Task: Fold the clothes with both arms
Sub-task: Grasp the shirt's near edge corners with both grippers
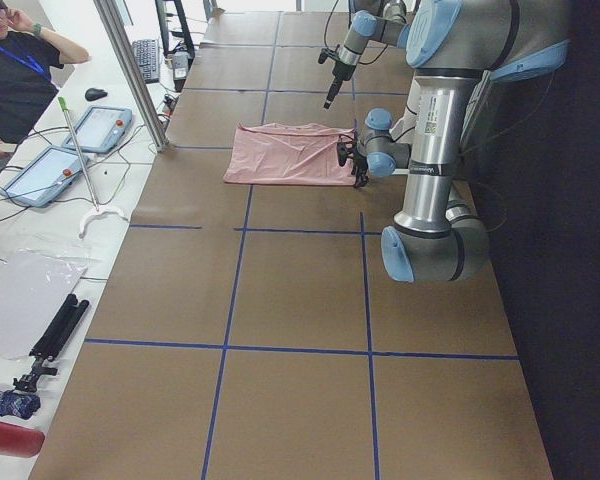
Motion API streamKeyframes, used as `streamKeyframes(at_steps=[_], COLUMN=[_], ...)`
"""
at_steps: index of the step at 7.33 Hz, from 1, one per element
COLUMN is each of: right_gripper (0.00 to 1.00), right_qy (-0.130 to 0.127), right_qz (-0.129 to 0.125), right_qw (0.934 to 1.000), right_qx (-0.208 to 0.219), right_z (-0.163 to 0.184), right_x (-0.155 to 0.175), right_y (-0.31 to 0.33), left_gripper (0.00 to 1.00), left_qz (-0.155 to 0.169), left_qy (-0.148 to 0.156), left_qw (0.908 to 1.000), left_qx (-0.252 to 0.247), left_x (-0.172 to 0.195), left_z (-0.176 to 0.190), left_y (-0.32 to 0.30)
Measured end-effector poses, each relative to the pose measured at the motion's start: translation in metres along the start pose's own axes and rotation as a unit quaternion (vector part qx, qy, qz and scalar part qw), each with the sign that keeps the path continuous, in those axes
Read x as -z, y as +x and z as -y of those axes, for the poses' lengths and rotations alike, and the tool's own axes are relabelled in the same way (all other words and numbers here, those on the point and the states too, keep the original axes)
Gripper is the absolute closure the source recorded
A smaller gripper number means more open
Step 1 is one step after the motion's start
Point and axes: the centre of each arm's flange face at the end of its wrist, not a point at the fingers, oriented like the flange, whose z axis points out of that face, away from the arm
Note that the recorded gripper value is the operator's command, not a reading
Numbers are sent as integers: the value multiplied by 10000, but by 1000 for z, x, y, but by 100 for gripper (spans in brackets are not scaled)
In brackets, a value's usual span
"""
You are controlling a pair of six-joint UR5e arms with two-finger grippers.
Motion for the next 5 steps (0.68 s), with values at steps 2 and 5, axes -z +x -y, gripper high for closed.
streamKeyframes(at_steps=[2, 5], right_gripper=[0, 8], right_qy=[0, 1], right_qz=[-4, -28], right_qw=[10000, 10000], right_qx=[1, -26], right_z=[0, -1], right_x=[0, -3], right_y=[0, 1], left_gripper=[100, 100], left_qz=[-18, -67], left_qy=[-11, -10], left_qw=[10000, 10000], left_qx=[1, -14], left_x=[0, 3], left_z=[-2, -2], left_y=[2, 7])
